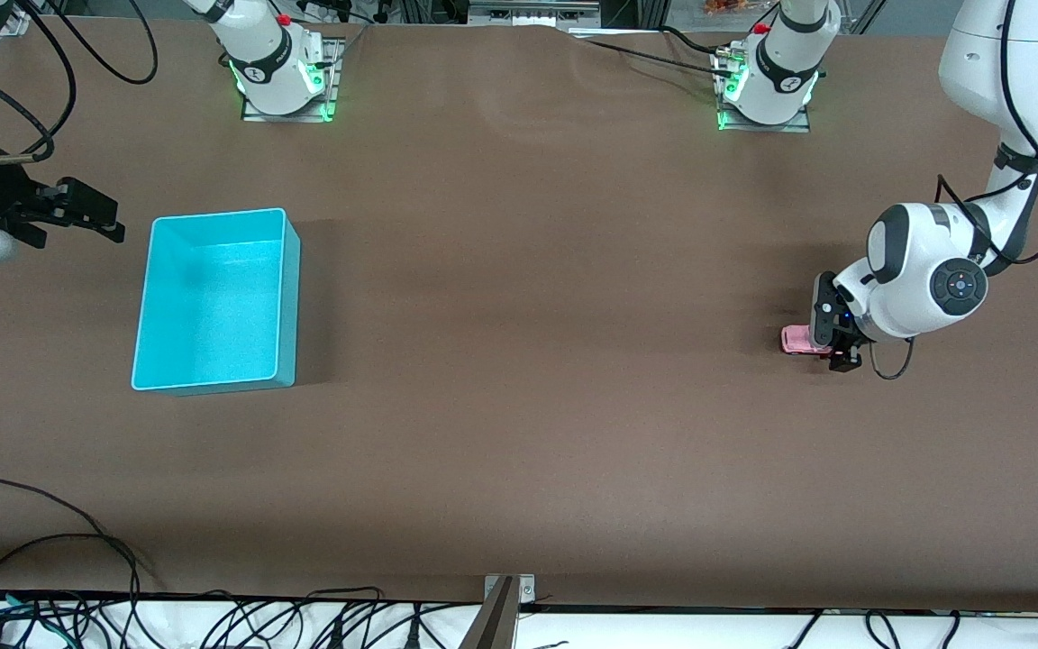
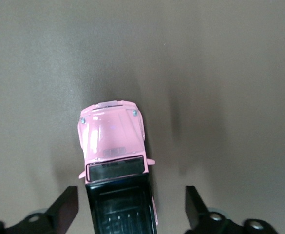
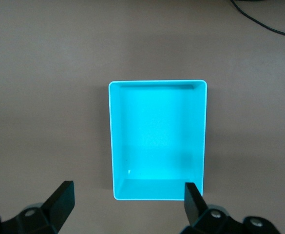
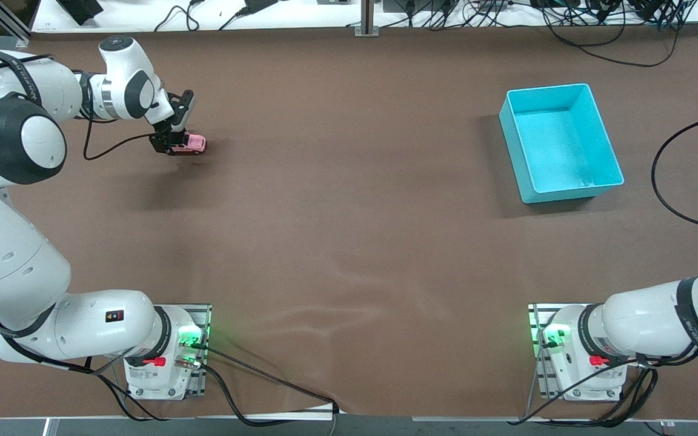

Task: Wind and store pink jeep toy

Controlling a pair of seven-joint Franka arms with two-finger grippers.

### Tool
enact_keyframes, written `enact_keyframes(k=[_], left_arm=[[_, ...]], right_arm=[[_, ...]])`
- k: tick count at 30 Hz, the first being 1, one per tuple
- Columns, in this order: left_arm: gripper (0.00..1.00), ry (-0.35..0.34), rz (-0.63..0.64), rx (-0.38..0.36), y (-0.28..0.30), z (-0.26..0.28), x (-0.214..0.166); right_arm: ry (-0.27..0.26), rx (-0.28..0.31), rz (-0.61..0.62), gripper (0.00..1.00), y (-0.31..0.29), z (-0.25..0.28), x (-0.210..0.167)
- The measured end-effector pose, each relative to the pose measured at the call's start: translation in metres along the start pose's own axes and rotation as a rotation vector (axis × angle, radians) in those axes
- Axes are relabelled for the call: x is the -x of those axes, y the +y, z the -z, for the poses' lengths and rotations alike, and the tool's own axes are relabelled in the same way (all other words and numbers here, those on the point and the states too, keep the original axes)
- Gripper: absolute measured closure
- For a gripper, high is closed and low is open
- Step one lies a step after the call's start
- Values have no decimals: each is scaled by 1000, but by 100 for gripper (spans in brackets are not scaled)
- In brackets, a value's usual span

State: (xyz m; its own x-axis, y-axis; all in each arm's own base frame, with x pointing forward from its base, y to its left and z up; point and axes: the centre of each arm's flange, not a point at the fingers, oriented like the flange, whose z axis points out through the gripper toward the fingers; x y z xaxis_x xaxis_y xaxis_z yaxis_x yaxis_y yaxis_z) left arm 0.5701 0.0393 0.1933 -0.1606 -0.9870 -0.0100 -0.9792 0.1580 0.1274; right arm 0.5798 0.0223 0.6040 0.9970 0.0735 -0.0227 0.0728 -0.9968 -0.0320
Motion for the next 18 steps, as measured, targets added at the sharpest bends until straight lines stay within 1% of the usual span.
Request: enact_keyframes(k=[3, 4, 6, 18], left_arm=[[19, 0, -17, -5, -1, 1, -2], [44, -1, -25, -13, -2, 2, -3], [48, -2, -26, -16, -2, 4, -3], [48, -2, -42, -15, -3, 4, -7]], right_arm=[[0, 0, 0, 0, 0, 0, 0], [0, 0, 0, 0, 0, 0, 0], [0, 0, 0, 0, 0, 0, 0], [0, 0, 0, 0, 0, 0, 0]])
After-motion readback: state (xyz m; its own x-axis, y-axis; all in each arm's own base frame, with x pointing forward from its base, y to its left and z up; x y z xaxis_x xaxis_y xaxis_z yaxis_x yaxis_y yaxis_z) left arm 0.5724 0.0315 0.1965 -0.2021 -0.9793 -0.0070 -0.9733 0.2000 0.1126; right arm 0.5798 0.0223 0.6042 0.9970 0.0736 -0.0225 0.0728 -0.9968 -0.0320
